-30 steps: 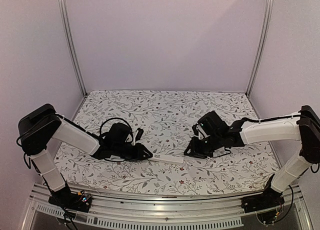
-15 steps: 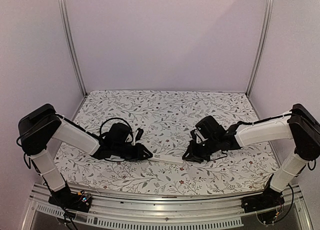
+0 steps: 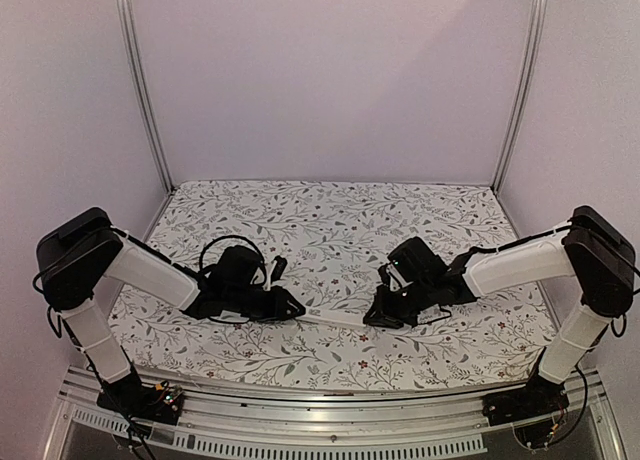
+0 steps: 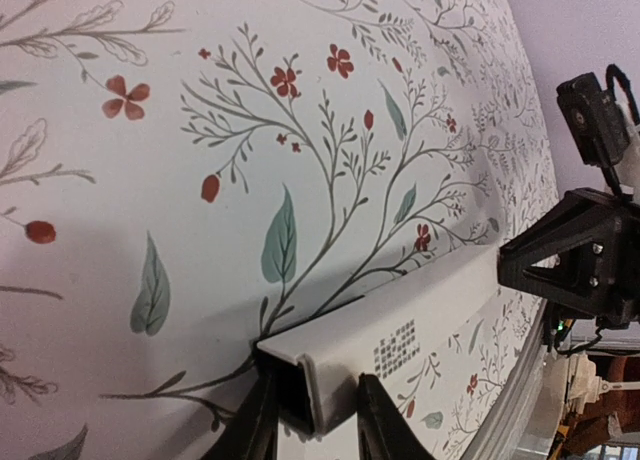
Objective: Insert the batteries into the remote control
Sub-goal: Load the battery cover onto the remote control without the battery cover.
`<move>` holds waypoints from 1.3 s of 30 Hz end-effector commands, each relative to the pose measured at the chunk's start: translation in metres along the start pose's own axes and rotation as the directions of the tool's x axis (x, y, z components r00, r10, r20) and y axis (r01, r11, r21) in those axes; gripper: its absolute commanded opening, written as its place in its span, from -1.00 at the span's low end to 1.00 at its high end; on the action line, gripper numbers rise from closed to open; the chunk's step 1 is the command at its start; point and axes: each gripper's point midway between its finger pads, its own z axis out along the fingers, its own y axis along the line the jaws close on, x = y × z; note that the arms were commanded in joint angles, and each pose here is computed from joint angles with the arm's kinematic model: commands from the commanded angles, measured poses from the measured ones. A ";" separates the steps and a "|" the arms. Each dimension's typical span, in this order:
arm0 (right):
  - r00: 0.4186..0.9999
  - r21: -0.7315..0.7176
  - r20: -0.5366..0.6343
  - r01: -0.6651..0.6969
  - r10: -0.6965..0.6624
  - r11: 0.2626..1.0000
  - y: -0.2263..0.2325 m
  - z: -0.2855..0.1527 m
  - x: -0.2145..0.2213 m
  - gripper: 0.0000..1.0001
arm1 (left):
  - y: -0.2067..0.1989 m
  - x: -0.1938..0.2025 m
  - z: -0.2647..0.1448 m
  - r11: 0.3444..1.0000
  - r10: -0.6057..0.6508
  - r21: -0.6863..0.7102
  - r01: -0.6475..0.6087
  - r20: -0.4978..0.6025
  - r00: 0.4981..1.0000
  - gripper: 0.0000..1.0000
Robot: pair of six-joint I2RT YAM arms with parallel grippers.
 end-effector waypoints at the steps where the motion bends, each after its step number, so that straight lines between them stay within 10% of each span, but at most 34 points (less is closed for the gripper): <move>1: 1.000 0.049 -0.012 0.010 -0.009 0.999 -0.015 0.010 0.005 -0.79 | 0.008 0.011 0.001 1.000 -0.004 -0.030 0.003 -0.032 0.999 -0.46; 39: 0.996 0.063 -0.028 0.092 -0.090 0.994 0.008 0.042 0.002 -0.94 | -0.001 0.017 0.013 1.000 0.023 0.009 -0.022 -0.083 0.996 -0.73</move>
